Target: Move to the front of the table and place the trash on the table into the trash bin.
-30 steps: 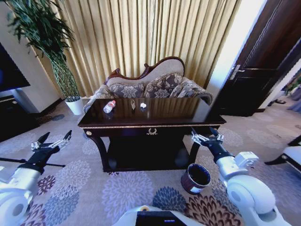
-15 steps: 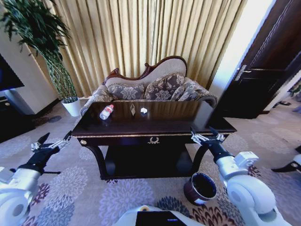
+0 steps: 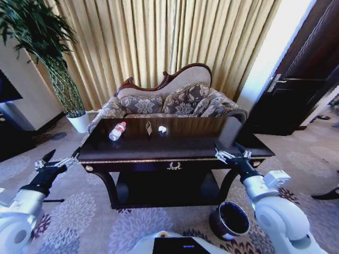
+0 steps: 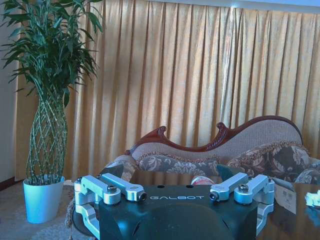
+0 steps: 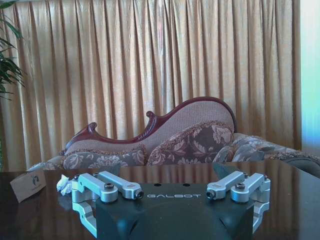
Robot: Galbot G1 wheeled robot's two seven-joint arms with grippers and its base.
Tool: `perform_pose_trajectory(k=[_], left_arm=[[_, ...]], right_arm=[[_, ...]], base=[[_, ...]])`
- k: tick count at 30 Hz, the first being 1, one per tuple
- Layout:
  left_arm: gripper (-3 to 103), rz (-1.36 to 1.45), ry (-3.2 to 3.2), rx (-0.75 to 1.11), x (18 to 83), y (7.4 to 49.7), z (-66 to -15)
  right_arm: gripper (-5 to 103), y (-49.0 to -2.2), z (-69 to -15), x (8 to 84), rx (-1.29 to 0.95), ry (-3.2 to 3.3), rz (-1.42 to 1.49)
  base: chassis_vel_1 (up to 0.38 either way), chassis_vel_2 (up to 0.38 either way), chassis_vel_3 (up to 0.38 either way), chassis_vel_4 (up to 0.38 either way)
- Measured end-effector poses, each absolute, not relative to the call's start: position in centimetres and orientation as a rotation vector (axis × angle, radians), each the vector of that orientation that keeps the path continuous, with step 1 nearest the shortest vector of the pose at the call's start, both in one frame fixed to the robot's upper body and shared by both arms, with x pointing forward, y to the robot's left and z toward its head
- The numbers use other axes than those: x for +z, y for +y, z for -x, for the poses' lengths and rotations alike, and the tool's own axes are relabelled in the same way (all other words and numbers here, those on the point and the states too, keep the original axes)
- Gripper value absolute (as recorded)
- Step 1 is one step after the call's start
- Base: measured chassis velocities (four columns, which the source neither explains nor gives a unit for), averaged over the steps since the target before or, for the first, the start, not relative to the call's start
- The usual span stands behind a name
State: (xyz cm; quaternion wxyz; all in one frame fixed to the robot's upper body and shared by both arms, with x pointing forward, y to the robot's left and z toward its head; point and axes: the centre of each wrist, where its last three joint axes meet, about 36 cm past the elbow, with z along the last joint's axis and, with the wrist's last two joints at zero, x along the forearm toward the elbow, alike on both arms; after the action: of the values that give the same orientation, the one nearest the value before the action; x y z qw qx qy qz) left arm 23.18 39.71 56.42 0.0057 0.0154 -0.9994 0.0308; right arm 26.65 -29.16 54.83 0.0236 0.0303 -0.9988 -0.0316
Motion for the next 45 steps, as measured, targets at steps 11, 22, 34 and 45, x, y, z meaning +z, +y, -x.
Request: perform_pose_trajectory(k=[11,22,34,45], left_arm=[[100,-0.045,-3.125,0.097,56.4,39.4,-22.9],[100,-0.063,-3.121,0.096,56.4,39.0,-22.4],[100,-0.084,-3.109,0.079,56.1,38.2,-21.8],[100,-0.123,-3.108,0.061,56.8,37.2,-20.7]], right_arm=[[100,-28.5,-26.5,54.4,-0.077,-3.057,-0.13],[100,-29.3,-29.2,55.9,-0.071,-3.001,-0.304],[100,-30.4,-36.6,58.1,0.017,-2.88,-0.539],[100,-26.5,-42.5,57.8,0.047,-2.785,-0.665]], base=[[-0.021,0.019,0.023,-0.019],[0.0,0.0,0.0,0.0],[0.0,0.0,0.0,0.0],[0.0,0.0,0.0,0.0]])
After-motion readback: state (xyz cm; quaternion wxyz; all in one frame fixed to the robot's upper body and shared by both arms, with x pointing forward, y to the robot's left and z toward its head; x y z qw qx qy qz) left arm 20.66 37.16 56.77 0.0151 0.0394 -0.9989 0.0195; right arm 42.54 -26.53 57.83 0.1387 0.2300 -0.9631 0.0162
